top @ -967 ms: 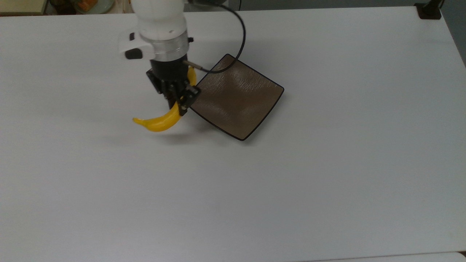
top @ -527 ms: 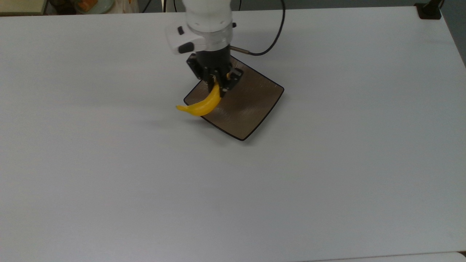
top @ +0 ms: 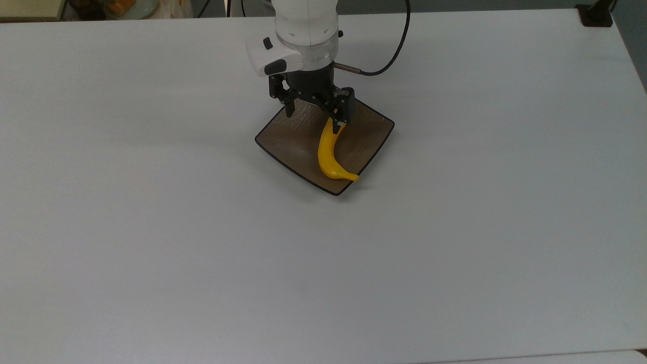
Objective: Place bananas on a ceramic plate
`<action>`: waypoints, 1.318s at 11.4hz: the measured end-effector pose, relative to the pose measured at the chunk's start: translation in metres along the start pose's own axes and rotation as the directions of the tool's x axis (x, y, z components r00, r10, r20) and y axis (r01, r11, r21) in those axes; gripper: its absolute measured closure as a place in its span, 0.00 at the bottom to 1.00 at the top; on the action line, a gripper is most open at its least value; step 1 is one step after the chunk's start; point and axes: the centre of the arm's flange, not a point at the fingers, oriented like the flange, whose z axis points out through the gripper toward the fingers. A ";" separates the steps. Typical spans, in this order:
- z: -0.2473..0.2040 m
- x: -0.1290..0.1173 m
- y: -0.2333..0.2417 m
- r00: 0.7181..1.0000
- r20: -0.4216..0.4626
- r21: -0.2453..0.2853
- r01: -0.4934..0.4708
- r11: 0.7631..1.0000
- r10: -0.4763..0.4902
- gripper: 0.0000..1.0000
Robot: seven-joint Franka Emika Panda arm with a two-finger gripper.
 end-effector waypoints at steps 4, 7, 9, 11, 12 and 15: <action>-0.008 -0.002 0.006 0.998 0.021 -0.019 0.057 0.998 -0.057 0.00; -0.025 -0.002 0.031 0.966 0.077 -0.047 0.249 0.967 -0.246 0.00; -0.059 0.008 0.071 0.938 0.071 -0.052 0.344 0.938 -0.340 0.00; -0.091 0.014 0.113 0.927 0.065 -0.055 0.374 0.926 -0.370 0.00; -0.100 0.016 0.126 0.930 0.060 -0.055 0.367 0.929 -0.364 0.00; -0.106 0.013 0.131 0.931 0.071 -0.051 0.361 0.931 -0.358 0.00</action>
